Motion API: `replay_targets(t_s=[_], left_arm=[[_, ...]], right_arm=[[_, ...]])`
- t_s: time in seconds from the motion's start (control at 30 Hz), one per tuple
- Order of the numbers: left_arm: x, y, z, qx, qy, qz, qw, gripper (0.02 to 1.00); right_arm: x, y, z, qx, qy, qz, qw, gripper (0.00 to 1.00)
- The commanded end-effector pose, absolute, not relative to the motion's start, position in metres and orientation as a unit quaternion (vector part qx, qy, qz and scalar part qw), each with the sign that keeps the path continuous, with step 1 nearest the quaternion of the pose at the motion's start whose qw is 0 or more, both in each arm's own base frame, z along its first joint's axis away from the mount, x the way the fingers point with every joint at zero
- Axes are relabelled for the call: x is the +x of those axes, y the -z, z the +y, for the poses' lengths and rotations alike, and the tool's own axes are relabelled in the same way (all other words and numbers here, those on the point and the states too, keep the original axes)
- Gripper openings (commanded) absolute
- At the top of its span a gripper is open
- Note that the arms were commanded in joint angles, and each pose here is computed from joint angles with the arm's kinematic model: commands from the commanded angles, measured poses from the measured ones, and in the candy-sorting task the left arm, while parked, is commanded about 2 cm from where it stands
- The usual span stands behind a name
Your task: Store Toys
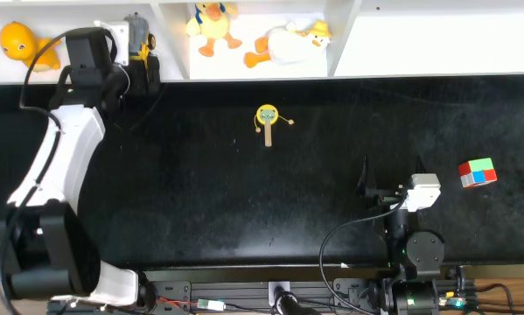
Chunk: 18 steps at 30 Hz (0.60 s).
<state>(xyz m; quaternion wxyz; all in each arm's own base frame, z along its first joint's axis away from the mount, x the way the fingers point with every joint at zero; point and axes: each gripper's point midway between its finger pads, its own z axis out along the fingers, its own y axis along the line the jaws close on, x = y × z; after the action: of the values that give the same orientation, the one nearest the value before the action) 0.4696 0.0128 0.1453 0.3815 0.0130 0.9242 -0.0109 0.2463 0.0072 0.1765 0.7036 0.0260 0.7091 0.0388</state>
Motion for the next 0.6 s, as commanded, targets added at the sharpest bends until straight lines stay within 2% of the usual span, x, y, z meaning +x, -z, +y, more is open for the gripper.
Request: replay_targets(t_s=[0.03, 0.17, 0.53, 0.6], left_arm=[[0.450, -0.192, 0.014, 0.031, -0.013, 0.910, 0.413, 0.998], [0.423, -0.198, 0.012, 0.035, -0.015, 0.909, 0.416, 0.998], [0.288, -0.180, 0.002, 0.039, -0.003, 0.901, 0.433, 0.998], [0.277, -0.187, -0.006, 0.050, 0.013, 0.883, 0.467, 0.996]], right_arm=[[0.247, -0.173, 0.005, 0.031, -0.035, 0.709, 0.703, 0.993], [0.247, -0.173, 0.005, 0.031, -0.035, 0.709, 0.703, 0.993], [0.247, -0.173, 0.005, 0.031, -0.035, 0.709, 0.703, 0.996], [0.247, -0.173, 0.005, 0.031, -0.035, 0.709, 0.703, 0.996]])
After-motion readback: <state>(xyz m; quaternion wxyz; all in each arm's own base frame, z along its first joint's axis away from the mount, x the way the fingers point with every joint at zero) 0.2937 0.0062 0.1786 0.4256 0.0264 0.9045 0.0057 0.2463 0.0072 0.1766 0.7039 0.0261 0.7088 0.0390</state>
